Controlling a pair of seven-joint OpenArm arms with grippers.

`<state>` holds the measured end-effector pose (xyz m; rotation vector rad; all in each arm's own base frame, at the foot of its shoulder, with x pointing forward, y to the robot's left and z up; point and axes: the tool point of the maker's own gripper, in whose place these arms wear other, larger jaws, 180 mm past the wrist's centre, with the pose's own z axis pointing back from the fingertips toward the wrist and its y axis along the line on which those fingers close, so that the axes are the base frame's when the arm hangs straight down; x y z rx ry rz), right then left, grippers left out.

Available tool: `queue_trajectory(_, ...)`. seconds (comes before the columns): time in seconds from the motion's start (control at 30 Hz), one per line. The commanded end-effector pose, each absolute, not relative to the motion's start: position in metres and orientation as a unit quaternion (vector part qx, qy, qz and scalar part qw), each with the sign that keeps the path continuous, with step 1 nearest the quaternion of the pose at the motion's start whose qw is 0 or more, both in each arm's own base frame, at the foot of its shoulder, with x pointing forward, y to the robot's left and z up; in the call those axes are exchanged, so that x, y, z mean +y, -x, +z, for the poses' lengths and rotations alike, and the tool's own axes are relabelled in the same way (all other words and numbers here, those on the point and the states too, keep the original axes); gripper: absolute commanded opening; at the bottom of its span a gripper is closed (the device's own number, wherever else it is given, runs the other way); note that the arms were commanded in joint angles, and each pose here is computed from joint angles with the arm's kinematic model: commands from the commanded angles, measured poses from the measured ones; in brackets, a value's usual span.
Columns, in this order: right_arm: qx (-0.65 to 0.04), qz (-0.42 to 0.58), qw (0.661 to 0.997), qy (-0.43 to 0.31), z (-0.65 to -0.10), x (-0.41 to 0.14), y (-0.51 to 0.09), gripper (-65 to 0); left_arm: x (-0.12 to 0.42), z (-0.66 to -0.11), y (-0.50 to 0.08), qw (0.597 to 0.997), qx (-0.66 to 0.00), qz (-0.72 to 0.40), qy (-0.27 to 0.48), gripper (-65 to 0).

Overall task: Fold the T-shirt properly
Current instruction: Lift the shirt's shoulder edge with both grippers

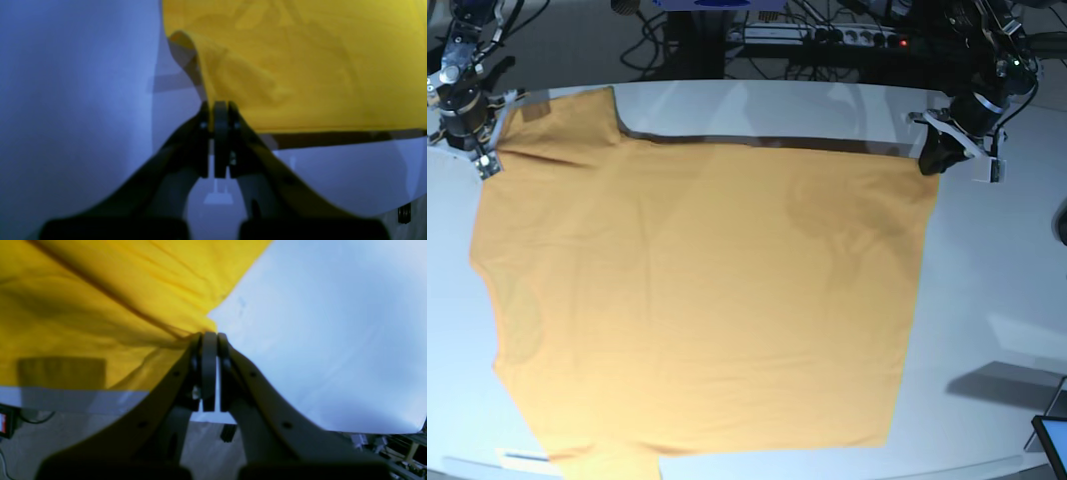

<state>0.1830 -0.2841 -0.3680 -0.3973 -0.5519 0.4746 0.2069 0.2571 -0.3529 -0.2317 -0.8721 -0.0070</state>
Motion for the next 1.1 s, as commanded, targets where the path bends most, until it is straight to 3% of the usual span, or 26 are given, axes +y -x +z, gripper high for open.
queue_trajectory(0.0,-0.281,0.233,0.907,0.211,-0.356,-0.290,-0.190,-64.9,0.258,-0.335,-0.215,0.887,-0.448,-0.016,0.107,-65.0)
queue_trajectory(0.27,-0.322,0.234,0.892,0.213,-0.343,-0.287,-0.211,-64.9,0.254,-0.305,-0.226,0.873,-0.477,-0.055,0.087,-65.0)
queue_trajectory(0.63,-0.337,0.231,0.865,0.292,-0.308,-0.312,-0.248,-64.9,0.254,-0.287,-0.246,0.856,-0.507,-0.061,0.083,-65.0)
queue_trajectory(1.07,-0.352,0.246,0.850,0.304,-0.293,-0.303,-0.276,-64.9,0.261,-0.263,-0.269,0.837,-0.537,-0.077,0.068,-65.0)
